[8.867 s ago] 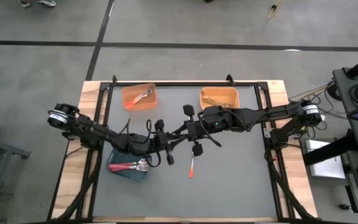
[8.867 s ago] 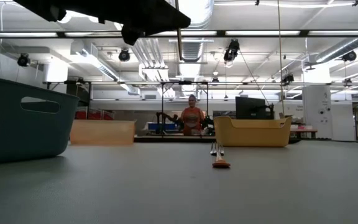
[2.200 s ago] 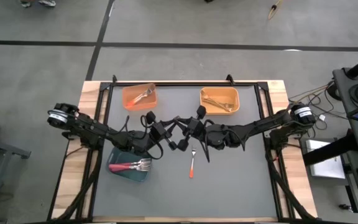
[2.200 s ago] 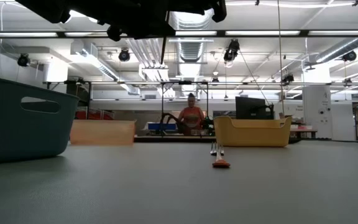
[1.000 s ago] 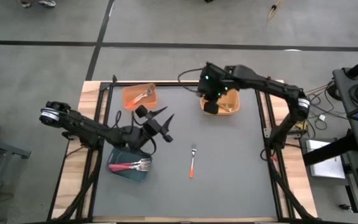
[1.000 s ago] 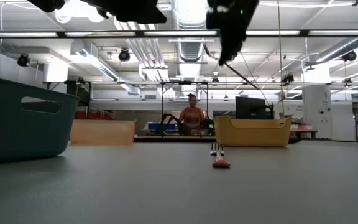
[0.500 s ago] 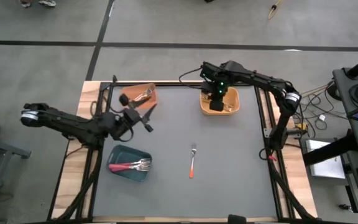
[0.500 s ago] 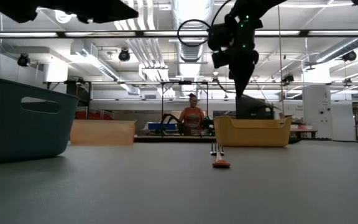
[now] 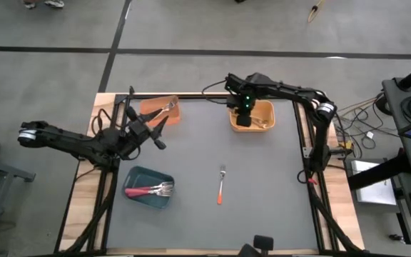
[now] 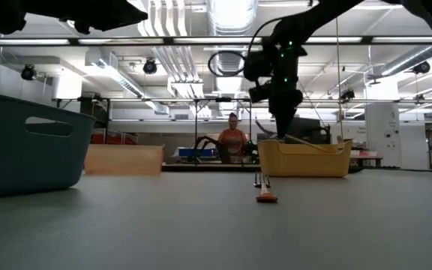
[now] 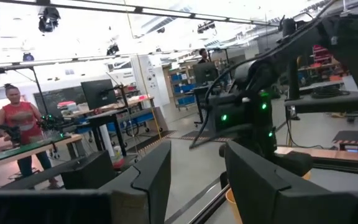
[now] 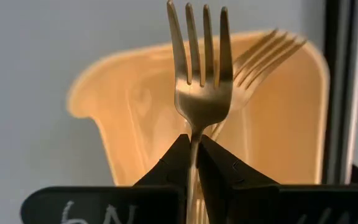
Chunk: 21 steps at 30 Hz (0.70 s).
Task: Sort silverware by color (type)
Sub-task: Put the gold fork into the yellow bin
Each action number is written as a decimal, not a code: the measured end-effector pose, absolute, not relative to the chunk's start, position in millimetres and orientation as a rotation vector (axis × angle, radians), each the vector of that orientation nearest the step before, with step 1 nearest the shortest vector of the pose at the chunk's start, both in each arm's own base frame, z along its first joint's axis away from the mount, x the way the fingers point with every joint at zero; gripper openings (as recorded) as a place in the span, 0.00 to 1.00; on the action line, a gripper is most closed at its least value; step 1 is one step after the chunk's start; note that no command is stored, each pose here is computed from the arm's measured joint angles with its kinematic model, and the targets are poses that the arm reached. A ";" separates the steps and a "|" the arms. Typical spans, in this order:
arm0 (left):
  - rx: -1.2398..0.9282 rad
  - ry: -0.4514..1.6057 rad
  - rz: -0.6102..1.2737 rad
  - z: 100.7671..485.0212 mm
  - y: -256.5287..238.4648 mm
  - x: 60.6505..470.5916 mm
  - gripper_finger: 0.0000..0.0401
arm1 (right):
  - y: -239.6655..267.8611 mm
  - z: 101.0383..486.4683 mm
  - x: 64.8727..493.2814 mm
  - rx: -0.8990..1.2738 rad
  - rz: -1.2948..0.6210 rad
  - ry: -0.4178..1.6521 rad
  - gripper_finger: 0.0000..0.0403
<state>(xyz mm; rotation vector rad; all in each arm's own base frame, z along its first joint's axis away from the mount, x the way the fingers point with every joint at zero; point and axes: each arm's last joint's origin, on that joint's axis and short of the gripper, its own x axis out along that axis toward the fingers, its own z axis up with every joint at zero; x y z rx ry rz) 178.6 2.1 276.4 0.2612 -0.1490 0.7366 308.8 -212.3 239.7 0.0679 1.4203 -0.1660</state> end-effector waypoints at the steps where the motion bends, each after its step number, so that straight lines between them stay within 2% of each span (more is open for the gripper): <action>1: 0.262 -0.147 0.737 276.2 2.1 178.7 0.33 | -214.0 235.3 308.8 0.072 -0.159 1.439 0.03; 8: 0.272 -0.133 0.738 274.1 1.9 180.8 0.33 | -225.2 215.5 306.1 0.123 -0.174 1.514 0.03; 21: 0.271 -0.134 0.739 274.0 1.9 181.0 0.33 | -234.2 210.1 304.4 0.225 -0.279 1.494 0.03</action>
